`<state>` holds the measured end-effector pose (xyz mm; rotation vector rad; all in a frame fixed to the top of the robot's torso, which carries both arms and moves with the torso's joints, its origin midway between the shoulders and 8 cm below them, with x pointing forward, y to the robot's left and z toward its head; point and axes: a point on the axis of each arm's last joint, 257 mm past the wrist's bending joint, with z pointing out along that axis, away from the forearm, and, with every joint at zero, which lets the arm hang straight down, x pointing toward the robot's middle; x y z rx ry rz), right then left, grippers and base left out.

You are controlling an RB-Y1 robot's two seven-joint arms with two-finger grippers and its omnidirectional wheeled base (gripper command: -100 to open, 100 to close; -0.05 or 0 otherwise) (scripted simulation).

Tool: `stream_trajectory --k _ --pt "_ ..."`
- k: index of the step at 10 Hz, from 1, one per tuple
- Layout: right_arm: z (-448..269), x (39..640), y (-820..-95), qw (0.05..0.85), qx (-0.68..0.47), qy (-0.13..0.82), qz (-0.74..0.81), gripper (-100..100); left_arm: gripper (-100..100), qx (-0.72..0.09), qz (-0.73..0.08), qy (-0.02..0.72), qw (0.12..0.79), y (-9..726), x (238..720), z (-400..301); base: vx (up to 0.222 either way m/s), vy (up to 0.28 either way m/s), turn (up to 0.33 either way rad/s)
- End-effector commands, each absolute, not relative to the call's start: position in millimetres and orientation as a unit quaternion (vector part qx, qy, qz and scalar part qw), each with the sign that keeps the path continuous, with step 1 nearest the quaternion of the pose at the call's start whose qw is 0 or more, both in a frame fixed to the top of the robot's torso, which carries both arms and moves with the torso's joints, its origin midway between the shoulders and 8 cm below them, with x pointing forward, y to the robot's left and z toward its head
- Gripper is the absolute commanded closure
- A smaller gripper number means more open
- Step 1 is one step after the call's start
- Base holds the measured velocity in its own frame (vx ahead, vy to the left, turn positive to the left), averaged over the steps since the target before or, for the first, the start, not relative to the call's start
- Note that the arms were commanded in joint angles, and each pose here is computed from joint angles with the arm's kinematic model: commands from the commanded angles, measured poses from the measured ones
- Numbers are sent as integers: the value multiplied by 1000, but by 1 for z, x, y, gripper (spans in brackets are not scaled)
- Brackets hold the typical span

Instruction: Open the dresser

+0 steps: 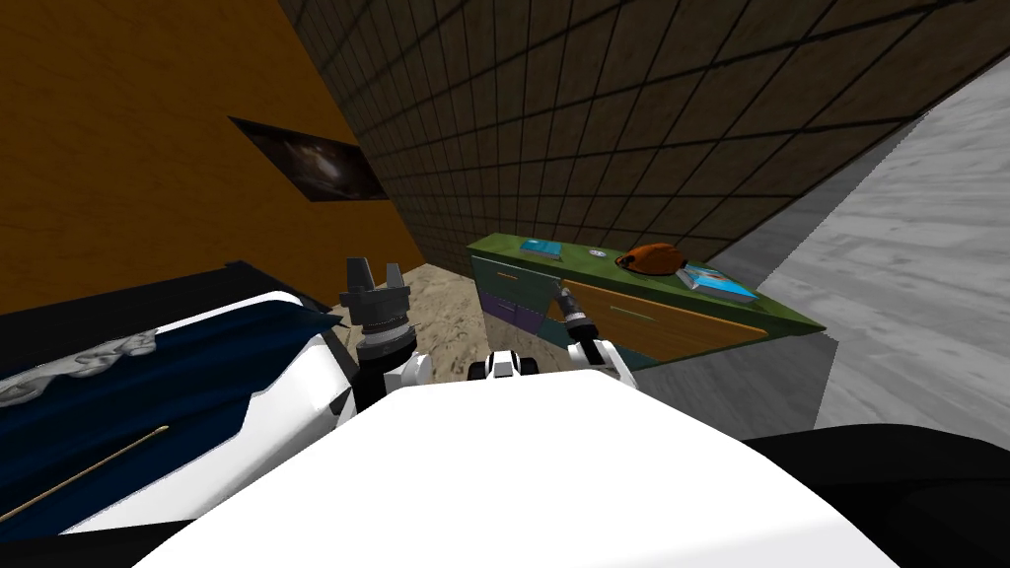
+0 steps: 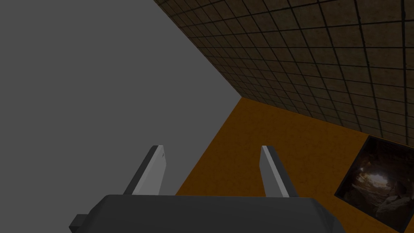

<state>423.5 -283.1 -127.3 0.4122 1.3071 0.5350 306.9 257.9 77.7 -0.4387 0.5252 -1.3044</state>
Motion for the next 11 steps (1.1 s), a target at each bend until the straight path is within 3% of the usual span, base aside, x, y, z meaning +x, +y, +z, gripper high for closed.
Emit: stream_trajectory --k 1,11 --pt "-152 429 -291 734 171 627 195 -100 0 -200 -595 240 741 258 307 78 102 46 -21" --pt "-225 437 -319 693 108 712 23 -100 0 -200 -595 239 741 258 307 78 80 45 -17"
